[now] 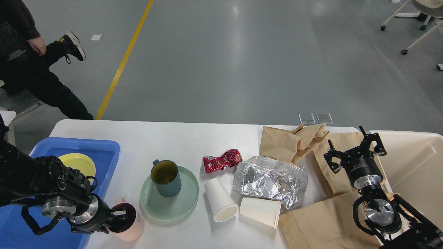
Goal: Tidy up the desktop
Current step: 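Lower the left gripper and grasp the pink cup, then lift the pink cup and set it in the tray corner nearest the robot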
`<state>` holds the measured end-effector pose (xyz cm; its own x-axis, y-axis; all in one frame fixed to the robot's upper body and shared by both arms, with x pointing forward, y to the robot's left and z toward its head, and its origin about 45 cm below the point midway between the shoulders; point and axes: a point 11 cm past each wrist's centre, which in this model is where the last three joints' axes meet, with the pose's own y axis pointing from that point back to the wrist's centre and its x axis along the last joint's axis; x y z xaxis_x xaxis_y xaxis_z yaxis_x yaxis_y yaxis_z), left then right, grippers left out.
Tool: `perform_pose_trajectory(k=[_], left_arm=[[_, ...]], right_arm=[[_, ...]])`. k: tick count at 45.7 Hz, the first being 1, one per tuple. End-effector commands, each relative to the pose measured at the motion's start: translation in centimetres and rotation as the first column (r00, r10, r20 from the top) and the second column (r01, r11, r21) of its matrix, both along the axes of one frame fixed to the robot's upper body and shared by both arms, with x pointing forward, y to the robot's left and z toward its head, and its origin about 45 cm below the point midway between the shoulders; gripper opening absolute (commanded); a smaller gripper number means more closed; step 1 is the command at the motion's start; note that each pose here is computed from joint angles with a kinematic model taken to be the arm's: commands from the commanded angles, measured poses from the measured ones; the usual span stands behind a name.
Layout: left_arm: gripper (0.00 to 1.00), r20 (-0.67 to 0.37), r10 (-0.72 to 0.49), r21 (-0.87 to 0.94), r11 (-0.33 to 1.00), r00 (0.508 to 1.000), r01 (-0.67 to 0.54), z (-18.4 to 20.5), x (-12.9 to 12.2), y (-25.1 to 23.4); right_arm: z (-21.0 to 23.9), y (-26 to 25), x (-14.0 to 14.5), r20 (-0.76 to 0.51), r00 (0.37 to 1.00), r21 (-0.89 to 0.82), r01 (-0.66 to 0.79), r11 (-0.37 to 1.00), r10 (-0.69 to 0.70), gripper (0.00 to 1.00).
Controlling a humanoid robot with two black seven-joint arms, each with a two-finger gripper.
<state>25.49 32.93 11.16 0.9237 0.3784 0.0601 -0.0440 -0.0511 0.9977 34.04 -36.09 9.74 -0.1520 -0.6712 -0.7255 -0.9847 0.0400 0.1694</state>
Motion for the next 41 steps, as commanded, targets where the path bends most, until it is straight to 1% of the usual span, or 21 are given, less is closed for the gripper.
perform_pose_trajectory(k=[1, 18, 22, 27, 31, 35, 41], left_arm=[[0.0, -0.003, 0.0, 0.017, 1.0, 1.0, 0.001, -0.2, 0.1, 0.3], [0.0, -0.031, 0.002, -0.002, 1.0, 1.0, -0.002, -0.1, -0.4, 0.3], [0.0, -0.054, 0.002, -0.013, 1.0, 0.999, -0.003, 0.9, -0.2, 0.4], [0.0, -0.063, -0.012, -0.014, 1.0, 0.998, 0.011, 4.7, 1.2, 0.7], [0.0, -0.071, -0.034, -0.006, 0.999, 0.997, 0.034, 7.9, 1.8, 0.3], [0.0, -0.058, -0.059, 0.006, 0.998, 0.997, 0.059, 11.0, 2.2, -0.1], [0.0, -0.02, -0.103, 0.004, 0.995, 0.995, 0.103, 17.2, 3.1, -1.4]], right_arm=[[0.0, 0.0, 0.0, 0.0, 1.0, 0.0, 0.0, 1.0, 0.0, 1.0], [0.0, 0.0, 0.0, -0.001, 1.0, 0.0, 0.001, 1.0, -0.001, 1.0], [0.0, 0.0, 0.0, -0.001, 1.0, 0.0, 0.001, 1.0, -0.001, 1.0], [0.0, 0.0, 0.0, -0.001, 1.0, 0.0, 0.001, 1.0, -0.001, 1.0], [0.0, 0.0, 0.0, -0.001, 1.0, 0.0, 0.001, 1.0, -0.001, 1.0], [0.0, 0.0, 0.0, -0.001, 1.0, 0.0, 0.001, 1.0, -0.001, 1.0], [0.0, 0.0, 0.0, -0.001, 1.0, 0.0, 0.001, 1.0, -0.001, 1.0]])
